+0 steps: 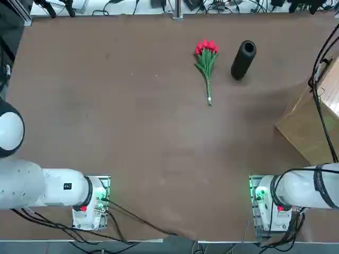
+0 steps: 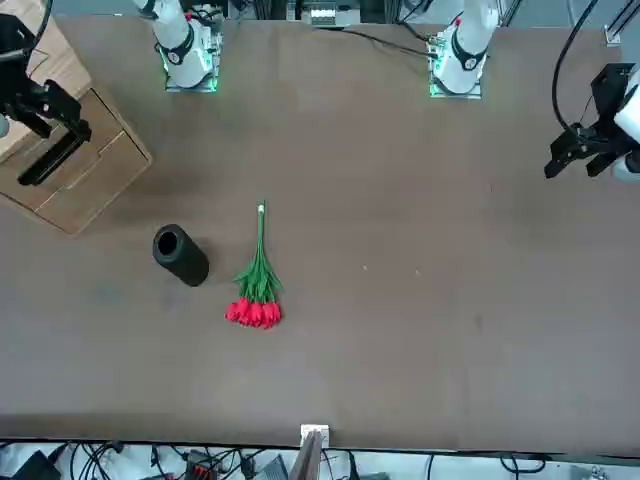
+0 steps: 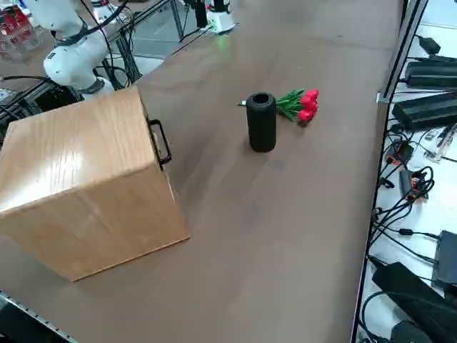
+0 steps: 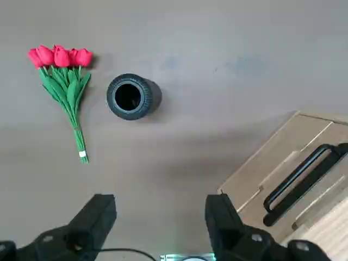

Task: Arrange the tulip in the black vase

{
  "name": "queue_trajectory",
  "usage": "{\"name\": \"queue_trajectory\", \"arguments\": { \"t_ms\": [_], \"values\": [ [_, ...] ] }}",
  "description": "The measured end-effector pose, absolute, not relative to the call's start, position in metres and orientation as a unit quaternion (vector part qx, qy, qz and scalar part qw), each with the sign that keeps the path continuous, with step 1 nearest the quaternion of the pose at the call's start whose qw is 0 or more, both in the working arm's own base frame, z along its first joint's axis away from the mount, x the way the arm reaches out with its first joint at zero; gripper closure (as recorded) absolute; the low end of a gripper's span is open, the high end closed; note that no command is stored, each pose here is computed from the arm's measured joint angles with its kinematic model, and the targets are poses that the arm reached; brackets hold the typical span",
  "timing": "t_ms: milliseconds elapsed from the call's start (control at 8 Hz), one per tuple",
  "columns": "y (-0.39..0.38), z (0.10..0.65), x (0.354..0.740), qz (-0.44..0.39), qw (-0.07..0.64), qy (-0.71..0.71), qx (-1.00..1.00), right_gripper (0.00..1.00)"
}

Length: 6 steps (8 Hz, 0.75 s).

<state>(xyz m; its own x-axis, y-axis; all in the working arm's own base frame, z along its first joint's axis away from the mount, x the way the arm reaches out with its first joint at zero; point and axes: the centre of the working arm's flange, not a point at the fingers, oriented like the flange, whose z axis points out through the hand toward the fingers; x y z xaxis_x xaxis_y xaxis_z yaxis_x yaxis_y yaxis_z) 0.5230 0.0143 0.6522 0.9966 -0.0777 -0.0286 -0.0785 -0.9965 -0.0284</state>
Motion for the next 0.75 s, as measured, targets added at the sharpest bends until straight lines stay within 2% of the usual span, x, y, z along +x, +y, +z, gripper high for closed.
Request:
{"name": "queue_trajectory", "arguments": {
  "t_ms": [500, 750],
  "values": [
    [0.018, 0.651, 0.522, 0.018, 0.015, 0.032, -0.999, 0.0],
    [0.05, 0.64, 0.529, 0.021, 0.013, 0.004, -1.0, 0.0]
  ]
}}
